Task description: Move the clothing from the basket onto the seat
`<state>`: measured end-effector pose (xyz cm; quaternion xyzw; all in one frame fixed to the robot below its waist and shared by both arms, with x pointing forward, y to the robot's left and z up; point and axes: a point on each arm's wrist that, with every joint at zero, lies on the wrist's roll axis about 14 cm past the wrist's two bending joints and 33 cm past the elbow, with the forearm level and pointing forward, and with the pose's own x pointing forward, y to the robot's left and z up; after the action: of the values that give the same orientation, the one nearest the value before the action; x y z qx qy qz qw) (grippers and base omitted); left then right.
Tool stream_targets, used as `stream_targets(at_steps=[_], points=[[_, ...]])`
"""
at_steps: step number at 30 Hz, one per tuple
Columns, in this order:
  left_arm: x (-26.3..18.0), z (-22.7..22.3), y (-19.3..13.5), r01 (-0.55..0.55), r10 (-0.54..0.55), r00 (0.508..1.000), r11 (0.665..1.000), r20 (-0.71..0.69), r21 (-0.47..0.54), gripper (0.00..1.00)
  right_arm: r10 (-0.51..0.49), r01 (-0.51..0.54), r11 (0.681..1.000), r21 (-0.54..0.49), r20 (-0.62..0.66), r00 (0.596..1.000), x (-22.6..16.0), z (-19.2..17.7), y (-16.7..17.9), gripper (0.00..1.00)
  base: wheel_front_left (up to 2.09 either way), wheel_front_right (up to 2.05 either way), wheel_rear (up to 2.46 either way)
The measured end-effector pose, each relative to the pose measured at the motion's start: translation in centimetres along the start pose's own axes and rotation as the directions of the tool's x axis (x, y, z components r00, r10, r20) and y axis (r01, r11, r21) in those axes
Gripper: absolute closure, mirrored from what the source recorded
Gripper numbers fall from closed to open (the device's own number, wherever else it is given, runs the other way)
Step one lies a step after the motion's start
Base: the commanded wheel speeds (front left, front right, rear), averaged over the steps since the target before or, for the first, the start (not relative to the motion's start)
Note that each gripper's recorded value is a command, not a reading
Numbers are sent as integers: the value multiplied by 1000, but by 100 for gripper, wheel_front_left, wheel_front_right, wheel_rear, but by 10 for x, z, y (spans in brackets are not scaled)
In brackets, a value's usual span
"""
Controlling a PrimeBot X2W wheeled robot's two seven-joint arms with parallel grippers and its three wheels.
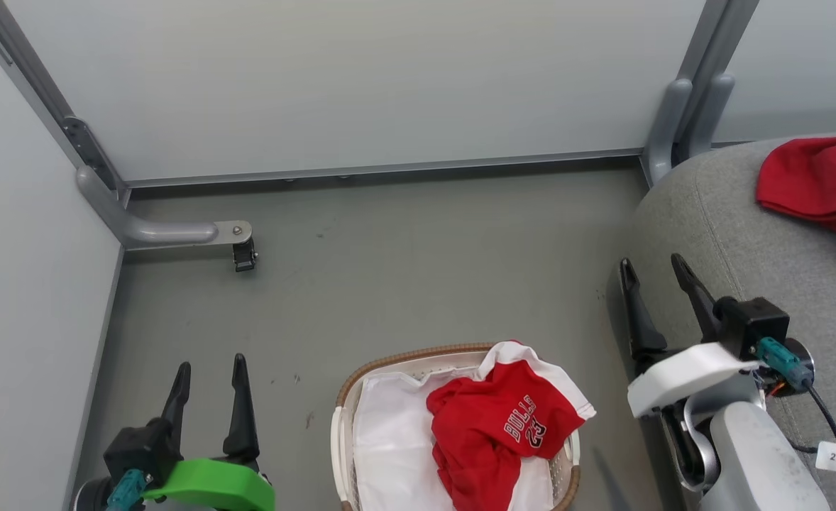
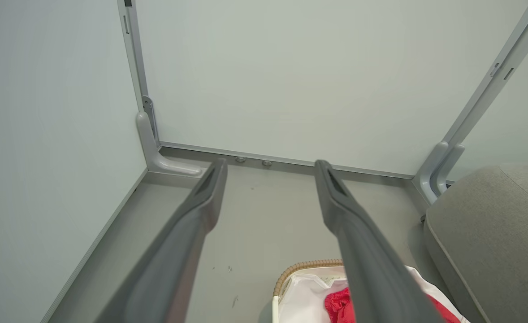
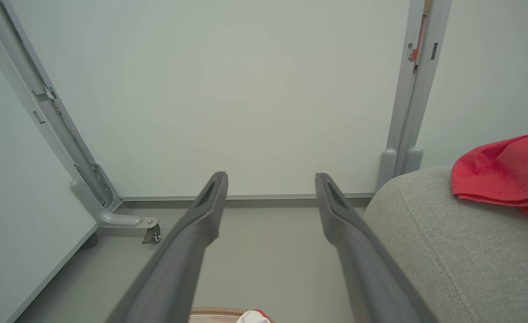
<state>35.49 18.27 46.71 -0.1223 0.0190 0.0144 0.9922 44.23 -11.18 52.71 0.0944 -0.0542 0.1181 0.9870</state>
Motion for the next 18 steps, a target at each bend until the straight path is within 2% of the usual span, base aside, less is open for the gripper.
stream_targets(at_steps=[4, 9, 18], points=[[-16, -7, 3, -12, 11, 1000, 1000, -20, -13, 0, -25, 25, 999, 42, -1, 1000, -21, -2, -3, 0, 0, 0, 0], [-22, -9, -2, -5, 4, 1000, 999, -20, -34, 0, -38, 39, 998, 44, -30, 999, -42, -11, -5, 0, 0, 0, 0], [-18, -3, -9, 10, -11, 1000, 999, -4, -36, 0, -30, 31, 999, 36, -47, 998, -52, -15, -1, 0, 0, 0, 0]])
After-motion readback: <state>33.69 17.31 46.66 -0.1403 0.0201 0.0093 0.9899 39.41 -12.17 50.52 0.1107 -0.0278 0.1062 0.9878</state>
